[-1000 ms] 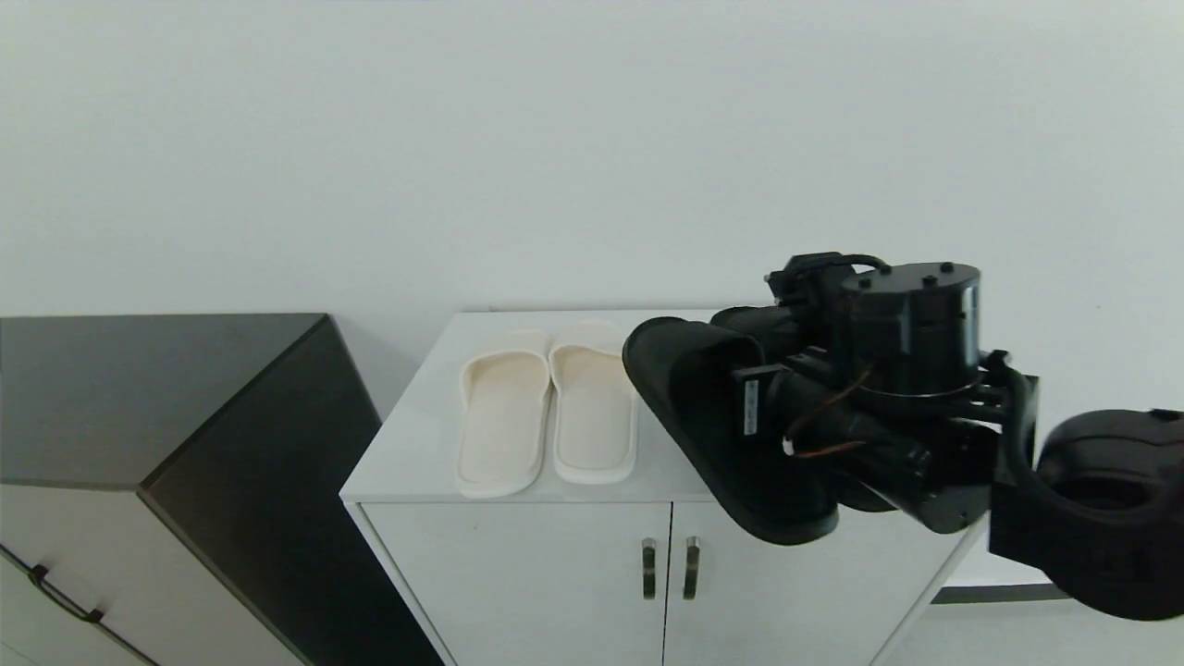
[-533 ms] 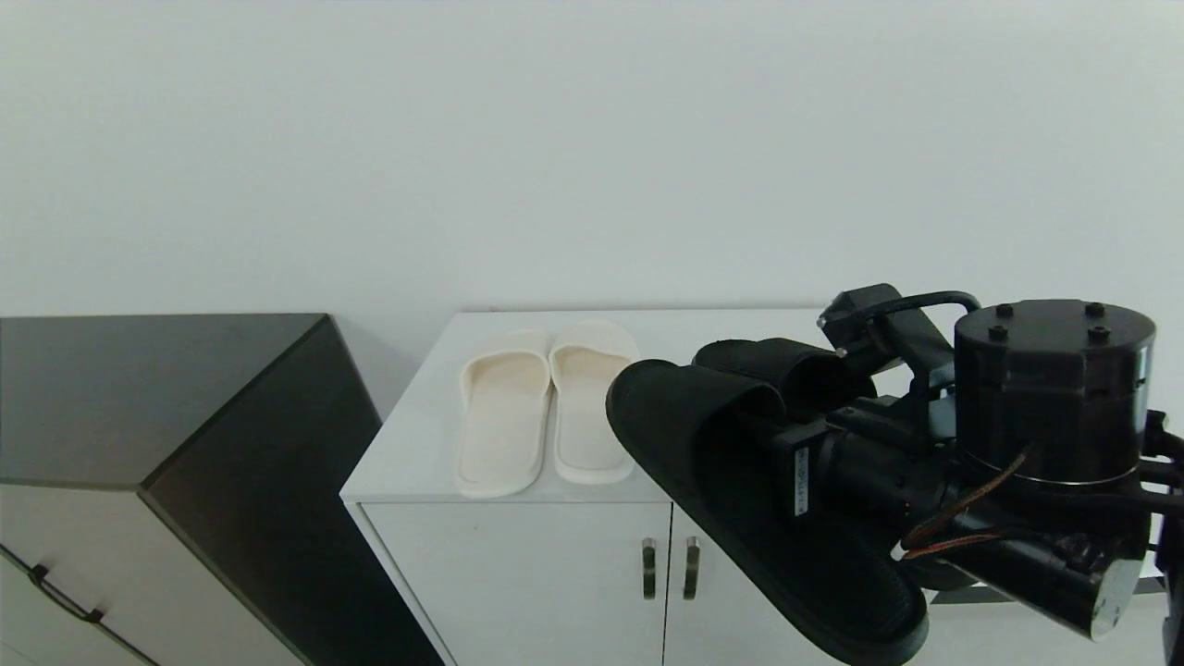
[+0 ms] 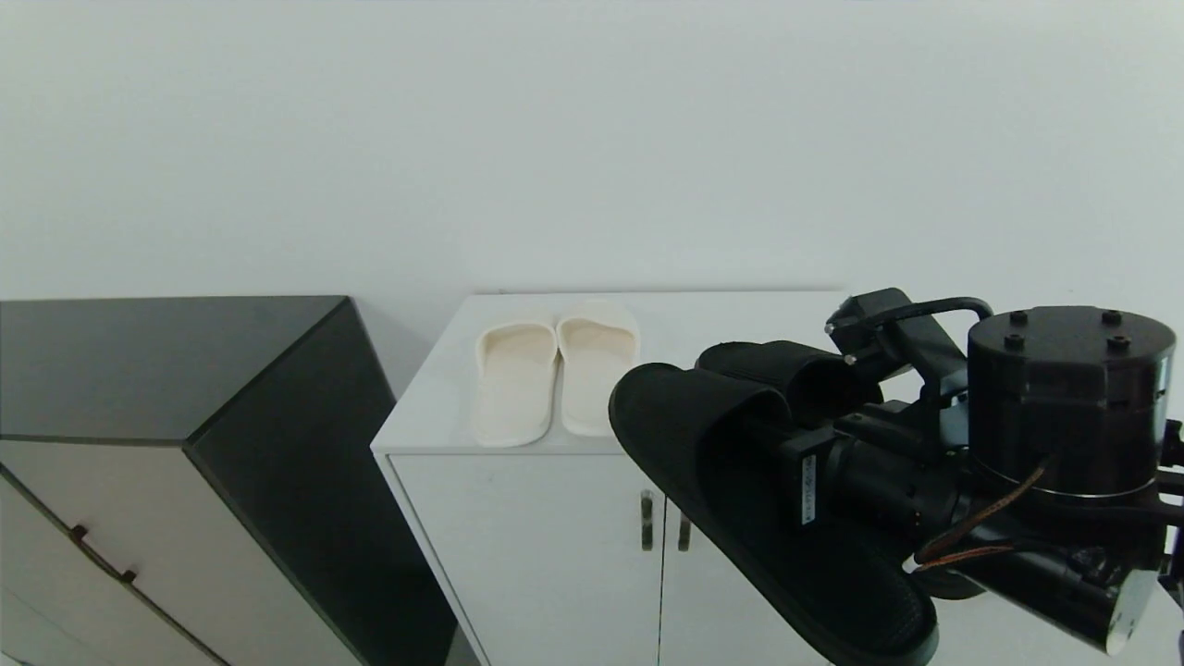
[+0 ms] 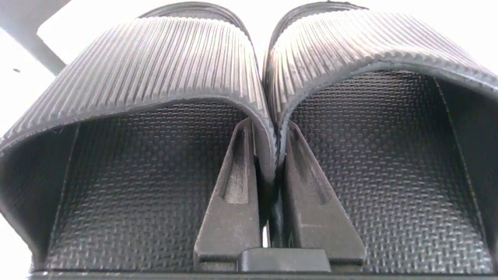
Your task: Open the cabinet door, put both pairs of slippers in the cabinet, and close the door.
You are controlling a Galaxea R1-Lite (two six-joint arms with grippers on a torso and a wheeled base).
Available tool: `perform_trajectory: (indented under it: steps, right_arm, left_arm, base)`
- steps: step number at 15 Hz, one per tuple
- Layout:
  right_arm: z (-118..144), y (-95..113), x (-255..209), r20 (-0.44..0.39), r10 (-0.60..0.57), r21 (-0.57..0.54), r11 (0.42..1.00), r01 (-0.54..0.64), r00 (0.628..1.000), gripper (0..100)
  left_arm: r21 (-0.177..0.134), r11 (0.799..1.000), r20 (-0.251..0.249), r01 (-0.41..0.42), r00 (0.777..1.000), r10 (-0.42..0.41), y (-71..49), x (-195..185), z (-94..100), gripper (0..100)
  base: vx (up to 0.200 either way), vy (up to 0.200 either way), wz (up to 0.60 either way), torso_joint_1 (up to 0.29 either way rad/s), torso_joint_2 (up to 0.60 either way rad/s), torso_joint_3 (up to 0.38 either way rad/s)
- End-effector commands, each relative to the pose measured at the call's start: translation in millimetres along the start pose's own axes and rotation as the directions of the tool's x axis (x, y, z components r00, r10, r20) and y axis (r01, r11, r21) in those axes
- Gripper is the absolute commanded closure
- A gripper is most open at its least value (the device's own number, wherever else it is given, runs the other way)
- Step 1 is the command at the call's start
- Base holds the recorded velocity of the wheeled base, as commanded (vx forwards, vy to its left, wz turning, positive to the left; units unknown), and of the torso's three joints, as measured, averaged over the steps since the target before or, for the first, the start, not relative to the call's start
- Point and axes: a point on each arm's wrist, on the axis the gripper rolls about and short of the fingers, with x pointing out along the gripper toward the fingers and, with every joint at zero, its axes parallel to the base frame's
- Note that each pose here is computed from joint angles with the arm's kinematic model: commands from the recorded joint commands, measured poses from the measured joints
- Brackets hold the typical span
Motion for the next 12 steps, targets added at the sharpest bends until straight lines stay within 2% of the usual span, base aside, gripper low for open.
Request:
perform_trajectory:
  steps: [1, 7, 12]
  right_arm:
    - [0.5, -0.6, -1.5, 0.004, 0.001, -0.006, 1.000, 0.000, 1.000, 100]
    - [-3.8, -1.4, -2.2, -0.010, 0.005, -0.015, 1.000, -0.005, 1.000, 100]
    - [-6.2, -1.8, -2.3, -0.019, 0.003, -0.020, 1.000, -0.004, 1.000, 100]
  left_arm:
    - [0.000, 1.000, -0.001, 0.000, 1.000, 0.000, 0.0, 0.1, 0.0, 100]
    - [0.000, 1.000, -0.001, 0.000, 1.000, 0.000, 0.0, 0.1, 0.0, 100]
    - [0.000, 1.000, -0.001, 0.000, 1.000, 0.000, 0.0, 0.1, 0.0, 100]
  base:
    - [-0.200, 0.000, 0.00, 0.007, 0.00, 0.002]
    - [-0.200, 0.000, 0.00, 0.004, 0.00, 0.004]
    - [0.000, 0.000, 0.00, 0.000, 0.00, 0.000]
